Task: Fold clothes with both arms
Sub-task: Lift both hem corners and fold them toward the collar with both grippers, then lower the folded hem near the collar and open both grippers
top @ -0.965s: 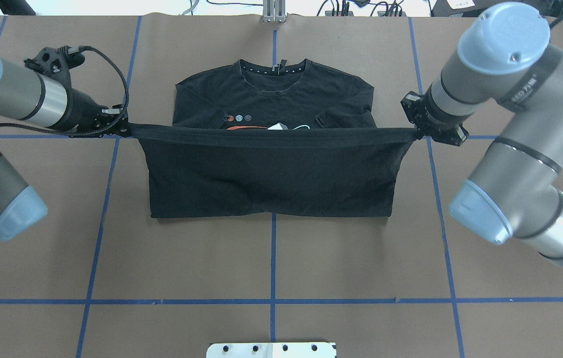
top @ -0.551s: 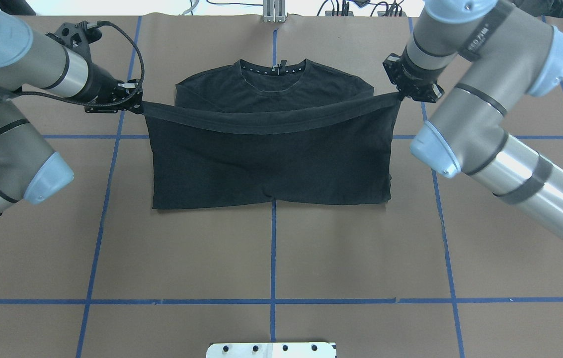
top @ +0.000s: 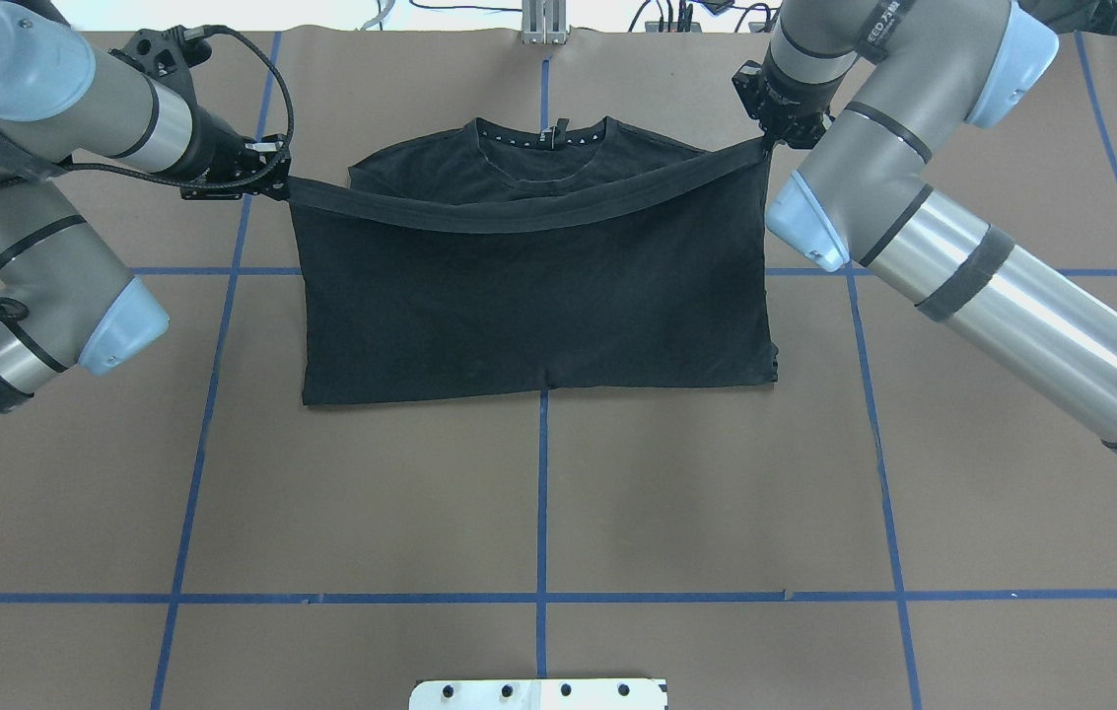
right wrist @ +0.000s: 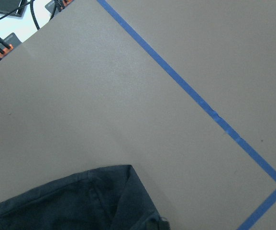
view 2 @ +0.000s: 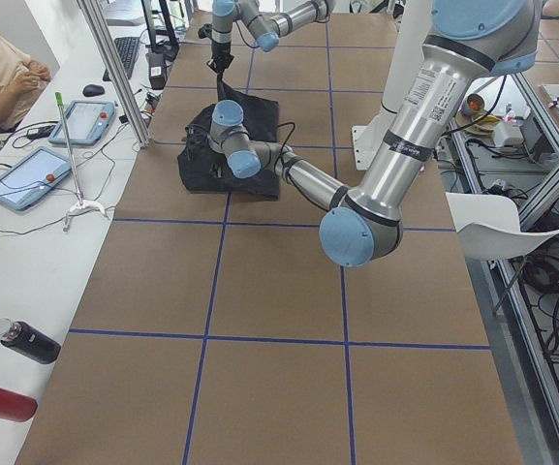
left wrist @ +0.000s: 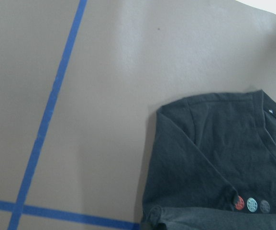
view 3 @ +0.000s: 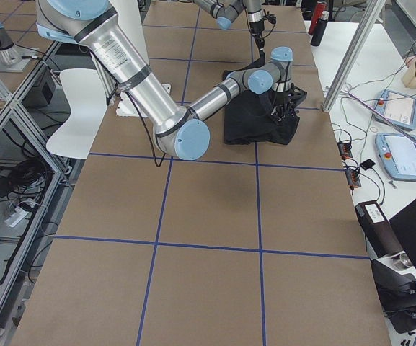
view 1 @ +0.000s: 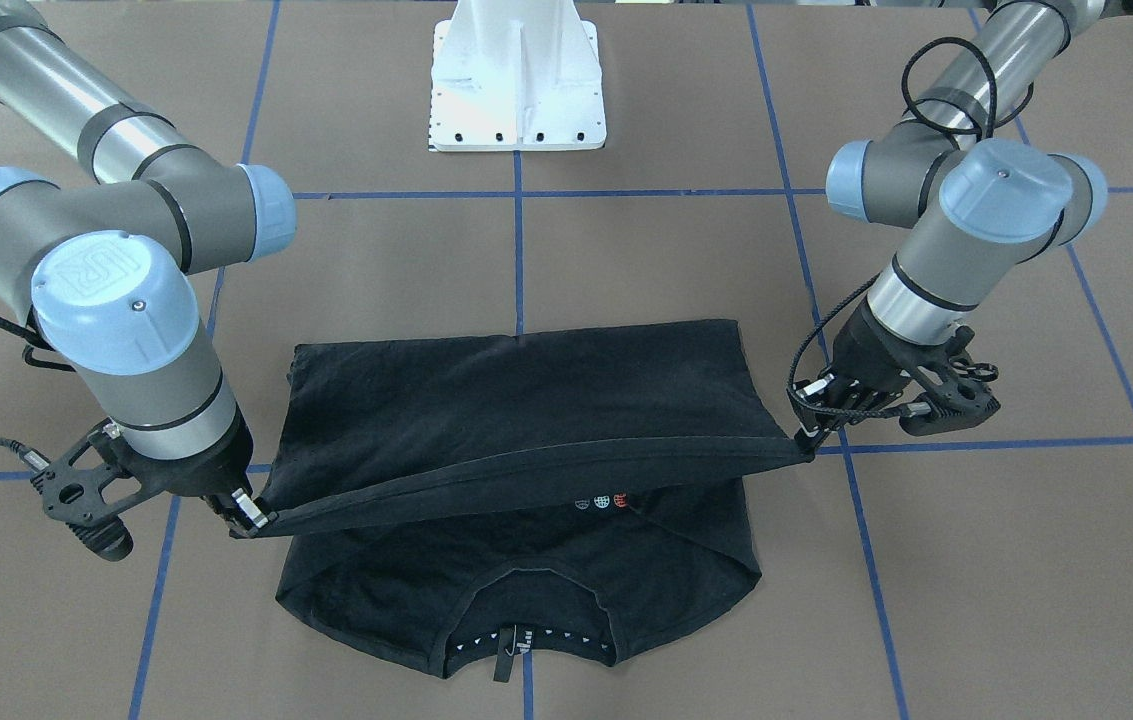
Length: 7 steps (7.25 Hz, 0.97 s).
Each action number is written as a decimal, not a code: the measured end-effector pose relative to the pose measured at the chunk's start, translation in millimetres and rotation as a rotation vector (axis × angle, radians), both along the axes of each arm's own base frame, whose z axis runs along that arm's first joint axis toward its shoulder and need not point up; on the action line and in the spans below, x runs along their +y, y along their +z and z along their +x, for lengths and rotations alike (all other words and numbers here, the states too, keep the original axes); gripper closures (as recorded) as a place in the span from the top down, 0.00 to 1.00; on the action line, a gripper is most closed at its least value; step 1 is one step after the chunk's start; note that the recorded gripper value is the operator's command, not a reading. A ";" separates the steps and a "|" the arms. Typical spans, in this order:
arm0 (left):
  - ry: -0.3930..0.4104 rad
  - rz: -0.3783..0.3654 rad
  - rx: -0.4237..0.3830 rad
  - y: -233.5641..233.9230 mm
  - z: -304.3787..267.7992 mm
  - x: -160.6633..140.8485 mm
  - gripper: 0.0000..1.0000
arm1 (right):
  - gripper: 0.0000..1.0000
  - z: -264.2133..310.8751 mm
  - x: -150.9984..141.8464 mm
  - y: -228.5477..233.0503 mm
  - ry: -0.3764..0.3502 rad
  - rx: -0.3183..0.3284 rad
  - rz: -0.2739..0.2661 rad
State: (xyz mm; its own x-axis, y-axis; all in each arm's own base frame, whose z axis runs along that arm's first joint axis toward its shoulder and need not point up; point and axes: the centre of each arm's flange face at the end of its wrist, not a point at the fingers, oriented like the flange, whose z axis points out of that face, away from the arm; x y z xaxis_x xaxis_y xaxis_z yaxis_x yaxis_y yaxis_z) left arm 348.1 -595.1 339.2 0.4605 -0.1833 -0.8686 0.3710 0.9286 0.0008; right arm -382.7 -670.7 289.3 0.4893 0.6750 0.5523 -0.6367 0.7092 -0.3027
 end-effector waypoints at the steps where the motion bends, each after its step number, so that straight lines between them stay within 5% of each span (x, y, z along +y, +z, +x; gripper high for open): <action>1: -0.017 0.007 -0.006 2.3 2.7 -7.7 0.00 | 0.00 -4.5 -5.3 11.5 -0.009 0.014 -0.002; 7: -0.042 0.040 0.004 46.7 25.7 -42.4 0.00 | 0.00 -26.4 -13.9 50.6 -0.019 0.043 0.022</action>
